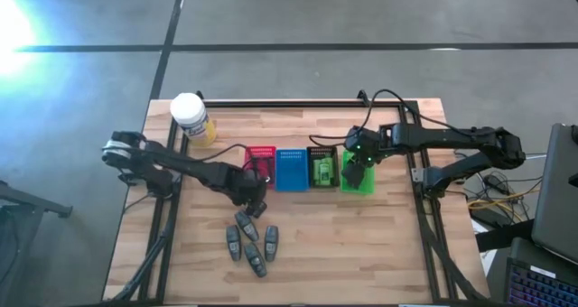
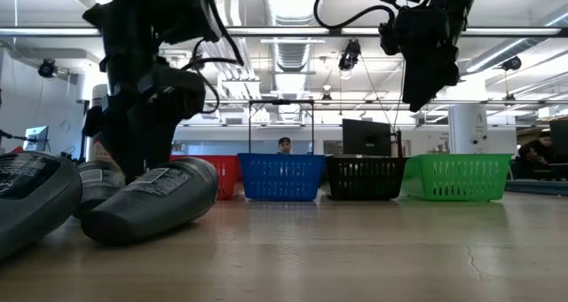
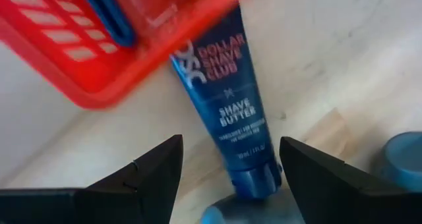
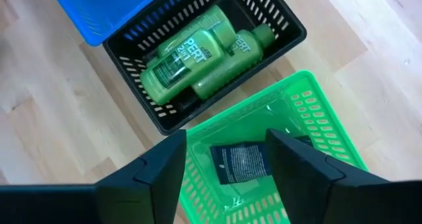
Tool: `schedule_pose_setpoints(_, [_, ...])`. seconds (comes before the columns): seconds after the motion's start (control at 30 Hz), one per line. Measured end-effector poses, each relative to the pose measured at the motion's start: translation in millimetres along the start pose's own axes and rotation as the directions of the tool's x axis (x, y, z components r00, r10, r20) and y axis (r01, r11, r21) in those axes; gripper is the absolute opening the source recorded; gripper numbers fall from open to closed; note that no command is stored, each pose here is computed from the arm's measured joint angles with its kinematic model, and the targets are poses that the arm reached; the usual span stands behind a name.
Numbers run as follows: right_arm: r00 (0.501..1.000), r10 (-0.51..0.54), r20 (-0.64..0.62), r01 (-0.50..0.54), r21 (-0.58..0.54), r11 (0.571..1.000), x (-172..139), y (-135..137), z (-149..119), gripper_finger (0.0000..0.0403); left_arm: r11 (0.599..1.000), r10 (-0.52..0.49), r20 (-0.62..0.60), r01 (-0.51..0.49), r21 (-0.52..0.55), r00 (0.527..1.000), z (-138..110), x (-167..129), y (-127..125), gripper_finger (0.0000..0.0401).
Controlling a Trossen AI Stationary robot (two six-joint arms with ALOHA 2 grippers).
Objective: Pick & Place Travel size toiletries
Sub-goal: Put the shaving cream into the green basket
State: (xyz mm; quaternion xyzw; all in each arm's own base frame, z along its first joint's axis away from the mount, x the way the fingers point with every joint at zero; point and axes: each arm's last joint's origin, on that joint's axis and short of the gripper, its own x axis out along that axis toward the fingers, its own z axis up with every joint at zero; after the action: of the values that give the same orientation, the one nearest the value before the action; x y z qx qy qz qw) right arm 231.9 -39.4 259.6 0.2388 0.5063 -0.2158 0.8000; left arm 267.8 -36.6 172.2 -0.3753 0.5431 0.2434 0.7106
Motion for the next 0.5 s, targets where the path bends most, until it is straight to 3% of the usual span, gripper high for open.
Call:
schedule_pose_setpoints(0.27, [1.000, 0.000, -0.001, 0.000, 0.008, 1.000, 0.0, 0.0, -0.1, 0.0189, 1.000, 0.009, -0.038, -0.009, 0.007, 0.999, -10.2, 19.4, -2.3, 0.0257])
schedule_pose_setpoints(0.5, [1.000, 0.000, -0.001, 0.000, 0.008, 1.000, 0.0, 0.0, -0.1, 0.0182, 0.995, 0.027, -0.040, -0.023, 0.092, 0.999, -11.7, 24.4, -2.5, 0.0239])
